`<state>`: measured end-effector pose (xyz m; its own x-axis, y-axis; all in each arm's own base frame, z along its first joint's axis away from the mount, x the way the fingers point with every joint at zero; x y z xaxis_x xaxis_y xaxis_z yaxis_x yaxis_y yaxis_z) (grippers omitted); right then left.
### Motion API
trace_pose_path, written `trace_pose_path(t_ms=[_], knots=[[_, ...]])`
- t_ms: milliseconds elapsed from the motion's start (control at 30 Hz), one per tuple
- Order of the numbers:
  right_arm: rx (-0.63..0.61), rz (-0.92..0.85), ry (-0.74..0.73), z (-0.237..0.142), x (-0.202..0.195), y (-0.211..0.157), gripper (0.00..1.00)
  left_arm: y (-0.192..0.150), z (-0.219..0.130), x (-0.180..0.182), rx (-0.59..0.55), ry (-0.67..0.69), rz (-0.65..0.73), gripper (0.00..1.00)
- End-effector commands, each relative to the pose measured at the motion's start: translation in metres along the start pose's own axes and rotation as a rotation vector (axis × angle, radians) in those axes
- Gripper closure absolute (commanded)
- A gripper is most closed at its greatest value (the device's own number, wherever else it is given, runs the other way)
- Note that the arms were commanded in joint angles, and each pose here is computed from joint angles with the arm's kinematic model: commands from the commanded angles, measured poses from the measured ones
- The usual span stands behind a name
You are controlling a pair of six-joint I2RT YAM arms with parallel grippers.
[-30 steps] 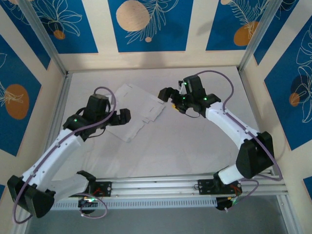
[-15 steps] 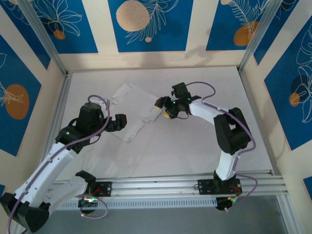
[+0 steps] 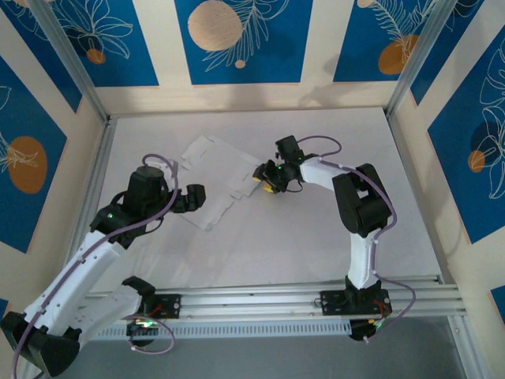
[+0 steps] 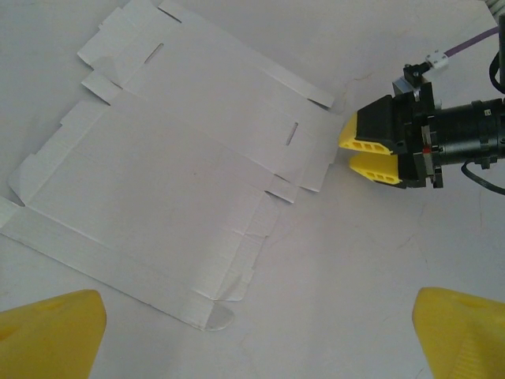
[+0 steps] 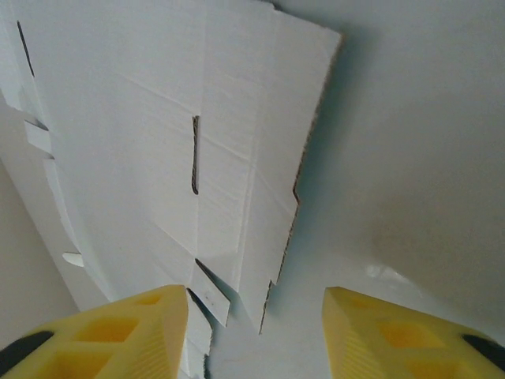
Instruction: Fold the paper box
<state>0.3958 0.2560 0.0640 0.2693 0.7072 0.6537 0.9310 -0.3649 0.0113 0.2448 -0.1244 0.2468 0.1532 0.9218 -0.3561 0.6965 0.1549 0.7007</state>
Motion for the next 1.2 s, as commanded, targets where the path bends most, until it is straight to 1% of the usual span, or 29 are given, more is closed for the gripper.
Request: trace_pose_path(t_ms=[0, 333, 467, 567, 633, 767, 933, 1033, 1167], knots=[[0.005, 0.007, -0.036, 0.004, -0.005, 0.008, 0.54, 0.004, -0.004, 0.0, -0.031, -0.01, 0.019, 0.0], [0.006, 0.035, -0.057, 0.011, -0.014, 0.025, 0.55, 0.003, -0.004, 0.002, -0.039, 0.001, 0.023, 0.0], [0.013, 0.045, -0.042, 0.016, -0.017, 0.034, 0.63, 0.002, -0.003, 0.0, -0.034, -0.007, 0.028, 0.01], [0.027, 0.04, -0.034, 0.019, -0.016, 0.041, 0.66, 0.001, -0.002, 0.001, -0.032, -0.001, 0.031, 0.02], [0.03, 0.03, -0.026, 0.02, -0.014, 0.044, 0.69, 0.001, -0.002, 0.001, -0.035, 0.004, 0.032, 0.03], [0.039, 0.01, -0.012, 0.021, -0.009, 0.047, 0.82, 0.001, -0.001, 0.003, -0.039, 0.017, 0.037, 0.03], [0.031, -0.043, -0.002, 0.012, -0.003, 0.045, 0.99, 0.0, 0.001, 0.004, -0.039, 0.021, 0.041, 0.03], [0.02, -0.082, -0.014, 0.0, -0.003, 0.041, 1.0, 0.0, 0.001, 0.005, -0.042, 0.029, 0.041, 0.03], [-0.006, -0.188, -0.025, -0.022, -0.002, 0.032, 1.0, 0.0, 0.002, 0.006, -0.046, 0.03, 0.042, 0.02]])
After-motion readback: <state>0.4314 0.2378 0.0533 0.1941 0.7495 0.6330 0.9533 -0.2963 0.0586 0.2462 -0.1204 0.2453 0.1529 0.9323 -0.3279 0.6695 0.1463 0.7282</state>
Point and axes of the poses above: each hand's point on the last joint's axis, 136 mm out from that joint toward the fingers, its own z axis out along the fingers, its own x axis along the line the jaws close on, y = z × x, the point moved 2 cm from there along -z, back along the fingers, and after that the axes turned 2 degrees about -z, right-handed, at the moved point
